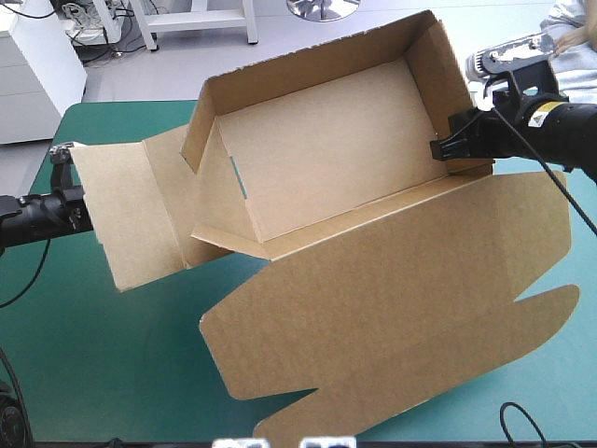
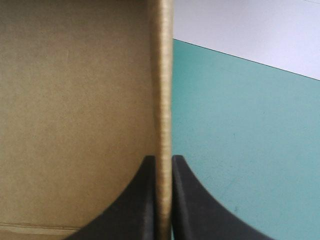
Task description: Fold the box
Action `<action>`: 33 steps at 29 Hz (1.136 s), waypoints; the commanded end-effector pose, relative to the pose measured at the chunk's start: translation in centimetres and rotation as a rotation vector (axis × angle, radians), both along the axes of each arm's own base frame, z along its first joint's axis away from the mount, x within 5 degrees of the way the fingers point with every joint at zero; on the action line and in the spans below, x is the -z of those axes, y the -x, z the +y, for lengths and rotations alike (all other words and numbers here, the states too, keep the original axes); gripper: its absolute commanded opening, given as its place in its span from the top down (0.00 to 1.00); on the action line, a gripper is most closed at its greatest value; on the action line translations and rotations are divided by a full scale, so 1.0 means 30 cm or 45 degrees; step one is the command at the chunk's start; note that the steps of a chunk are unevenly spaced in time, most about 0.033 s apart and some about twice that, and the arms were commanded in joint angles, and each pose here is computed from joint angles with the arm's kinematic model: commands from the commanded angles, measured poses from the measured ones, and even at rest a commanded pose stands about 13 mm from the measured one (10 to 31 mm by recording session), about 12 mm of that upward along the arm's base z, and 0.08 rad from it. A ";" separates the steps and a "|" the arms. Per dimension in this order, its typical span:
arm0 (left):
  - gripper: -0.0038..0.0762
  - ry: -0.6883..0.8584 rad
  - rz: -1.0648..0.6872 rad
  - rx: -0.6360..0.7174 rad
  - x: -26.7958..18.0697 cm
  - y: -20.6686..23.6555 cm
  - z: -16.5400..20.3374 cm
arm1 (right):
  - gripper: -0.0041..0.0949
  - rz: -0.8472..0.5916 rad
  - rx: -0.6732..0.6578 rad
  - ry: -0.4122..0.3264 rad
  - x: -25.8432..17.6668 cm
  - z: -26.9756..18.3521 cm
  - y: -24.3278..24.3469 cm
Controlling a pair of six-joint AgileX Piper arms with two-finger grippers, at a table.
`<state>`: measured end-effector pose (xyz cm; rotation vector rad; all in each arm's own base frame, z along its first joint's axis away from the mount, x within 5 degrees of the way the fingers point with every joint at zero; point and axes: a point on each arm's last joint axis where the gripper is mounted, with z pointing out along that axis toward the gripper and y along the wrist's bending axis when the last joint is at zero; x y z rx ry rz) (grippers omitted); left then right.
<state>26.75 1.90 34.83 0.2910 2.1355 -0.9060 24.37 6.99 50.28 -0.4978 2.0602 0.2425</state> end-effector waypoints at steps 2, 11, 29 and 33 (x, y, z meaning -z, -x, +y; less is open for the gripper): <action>0.94 0.098 -0.095 0.135 -0.070 0.018 -0.088 | 0.98 -0.157 0.023 -0.115 -0.066 0.000 0.003; 0.94 0.284 -0.155 0.217 -0.120 0.034 -0.136 | 0.98 -0.112 0.039 -0.108 -0.025 0.012 -0.065; 0.94 0.436 -0.399 0.263 -0.293 0.135 -0.189 | 0.98 -0.109 0.060 -0.123 0.001 0.022 -0.120; 0.94 0.426 -0.452 0.374 -0.346 0.152 -0.251 | 0.98 -0.109 0.060 -0.123 0.001 0.022 -0.120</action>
